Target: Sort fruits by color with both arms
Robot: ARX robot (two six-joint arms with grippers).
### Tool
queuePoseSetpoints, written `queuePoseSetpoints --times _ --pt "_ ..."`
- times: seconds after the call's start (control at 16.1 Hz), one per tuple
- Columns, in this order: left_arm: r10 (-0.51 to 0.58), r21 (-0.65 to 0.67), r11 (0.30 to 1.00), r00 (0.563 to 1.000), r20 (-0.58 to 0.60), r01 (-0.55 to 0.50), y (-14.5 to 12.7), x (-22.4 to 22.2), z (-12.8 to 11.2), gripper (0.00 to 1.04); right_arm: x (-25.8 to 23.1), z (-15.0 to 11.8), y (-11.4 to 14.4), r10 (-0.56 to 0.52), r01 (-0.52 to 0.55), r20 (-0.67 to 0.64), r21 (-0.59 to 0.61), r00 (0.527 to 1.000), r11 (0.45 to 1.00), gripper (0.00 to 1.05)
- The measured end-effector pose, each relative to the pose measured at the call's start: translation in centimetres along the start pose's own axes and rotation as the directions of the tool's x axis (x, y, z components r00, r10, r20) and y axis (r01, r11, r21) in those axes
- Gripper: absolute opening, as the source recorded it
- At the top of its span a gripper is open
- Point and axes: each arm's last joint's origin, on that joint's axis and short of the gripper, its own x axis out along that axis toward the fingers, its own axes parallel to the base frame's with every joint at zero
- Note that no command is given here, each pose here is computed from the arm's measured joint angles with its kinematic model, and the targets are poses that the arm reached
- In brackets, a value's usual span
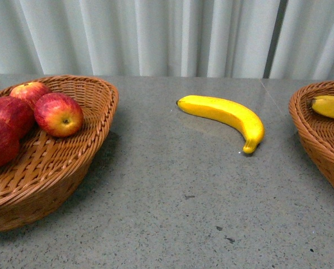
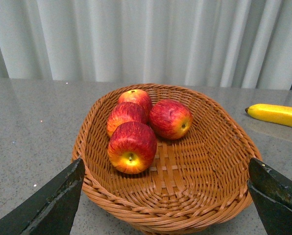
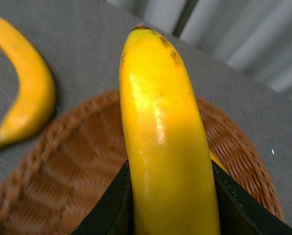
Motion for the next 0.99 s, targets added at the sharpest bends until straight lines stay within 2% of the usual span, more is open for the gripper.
queuePoseSetpoints --times 0.19,0.25,0.31,0.37,0.43,0.56,0.75,0.99 --pt "0.0 0.0 1.0 1.0 0.0 0.0 0.0 0.0 0.0 0.98 -0.3 -2.5 -1.0 -0.011 0.009 -0.069 -0.031 0.998 0.999 0.35" --pt "0.0 0.0 1.0 1.0 0.0 0.0 0.0 0.0 0.0 0.98 -0.4 -3.5 -1.2 0.0 -0.006 -0.1 -0.055 0.995 0.998 0.41" --pt "0.0 0.0 1.0 1.0 0.0 0.0 0.0 0.0 0.0 0.98 -0.5 -3.0 -0.3 0.035 -0.043 -0.077 -0.113 0.996 0.993 0.75" --pt "0.0 0.0 1.0 1.0 0.0 0.0 0.0 0.0 0.0 0.98 0.1 1.8 1.0 0.036 -0.028 0.051 -0.157 0.998 0.987 0.98" --pt "0.0 0.0 1.0 1.0 0.0 0.0 0.0 0.0 0.0 0.98 3.6 7.4 5.0 0.152 -0.125 0.178 -0.151 0.972 0.981 0.98" --pt "0.0 0.0 1.0 1.0 0.0 0.0 0.0 0.0 0.0 0.98 7.8 8.5 8.9 0.273 -0.253 0.135 -0.147 0.952 0.956 0.98" --pt "0.0 0.0 1.0 1.0 0.0 0.0 0.0 0.0 0.0 0.98 12.7 9.4 12.5 0.352 -0.342 0.059 -0.13 0.934 0.931 0.98" --pt "0.0 0.0 1.0 1.0 0.0 0.0 0.0 0.0 0.0 0.98 15.8 9.6 12.8 0.356 -0.358 -0.046 -0.086 0.933 0.93 0.98"
